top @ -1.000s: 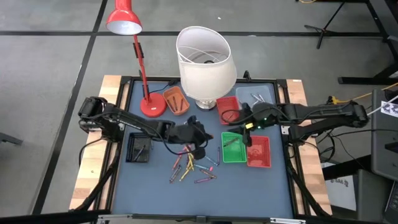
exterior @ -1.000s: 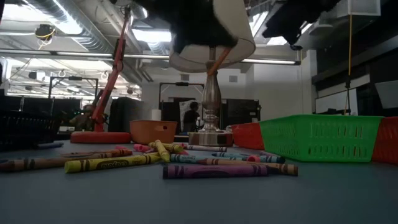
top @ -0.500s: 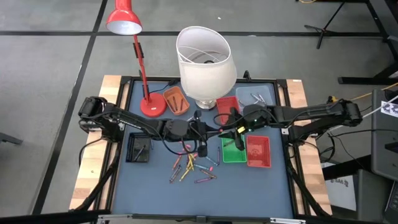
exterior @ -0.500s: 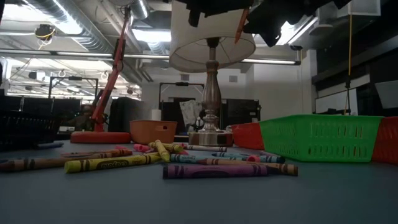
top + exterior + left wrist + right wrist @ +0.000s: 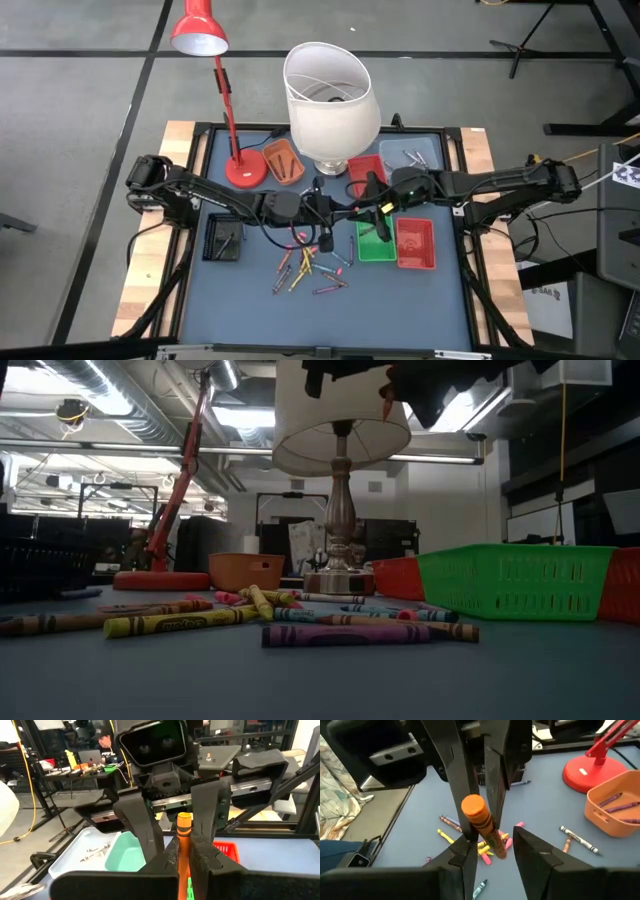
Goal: Sort crayons
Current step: Put the orange crayon into the blue bin
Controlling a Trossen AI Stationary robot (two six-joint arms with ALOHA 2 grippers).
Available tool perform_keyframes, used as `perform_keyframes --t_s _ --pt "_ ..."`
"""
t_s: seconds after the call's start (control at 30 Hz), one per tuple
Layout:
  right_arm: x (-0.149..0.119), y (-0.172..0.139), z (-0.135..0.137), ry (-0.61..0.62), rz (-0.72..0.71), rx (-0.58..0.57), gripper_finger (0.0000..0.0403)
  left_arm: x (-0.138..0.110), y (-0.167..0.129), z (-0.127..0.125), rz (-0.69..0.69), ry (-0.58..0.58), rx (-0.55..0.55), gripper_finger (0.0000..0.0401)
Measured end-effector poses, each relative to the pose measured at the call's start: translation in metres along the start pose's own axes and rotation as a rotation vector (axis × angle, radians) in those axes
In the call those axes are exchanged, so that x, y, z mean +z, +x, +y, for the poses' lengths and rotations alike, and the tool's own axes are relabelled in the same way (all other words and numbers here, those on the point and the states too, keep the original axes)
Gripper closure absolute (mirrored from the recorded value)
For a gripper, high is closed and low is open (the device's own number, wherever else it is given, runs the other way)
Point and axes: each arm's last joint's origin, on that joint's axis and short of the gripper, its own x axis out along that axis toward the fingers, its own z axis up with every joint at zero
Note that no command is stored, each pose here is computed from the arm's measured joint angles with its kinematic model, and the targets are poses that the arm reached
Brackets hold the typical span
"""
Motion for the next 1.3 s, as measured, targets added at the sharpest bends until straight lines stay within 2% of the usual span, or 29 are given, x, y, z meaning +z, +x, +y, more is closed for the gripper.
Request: perform_keyframes --t_s 0.17,0.53,0.7,0.83,1.0,1.1,1.3 --pt "0.002 0.000 0.000 -0.003 -0.016 0.003 0.0291 0.000 0.000 0.000 0.000 -0.001 0.000 0.0397" --pt "0.001 0.000 0.000 -0.003 -0.013 0.005 0.0388 0.000 0.000 0.001 0.003 -0.001 0.015 0.0360" --pt "0.001 0.000 0.000 0.000 -0.005 0.000 0.0380 0.000 0.000 0.001 0.006 -0.005 0.020 0.0340" --pt "-0.005 -0.004 0.000 0.012 0.058 -0.009 0.0367 -0.001 0.000 0.001 0.007 -0.055 0.023 0.0314" --pt "-0.012 -0.019 0.001 0.027 0.157 -0.023 0.0384 -0.004 0.000 0.000 0.042 -0.046 0.023 0.0289" --pt "-0.017 -0.034 0.002 0.024 0.219 -0.085 0.0387 -0.009 -0.001 0.000 0.088 -0.028 0.023 0.0286" --pt "-0.033 -0.062 -0.002 0.017 0.375 -0.335 0.0371 -0.019 -0.001 0.004 0.188 -0.049 0.037 0.0288"
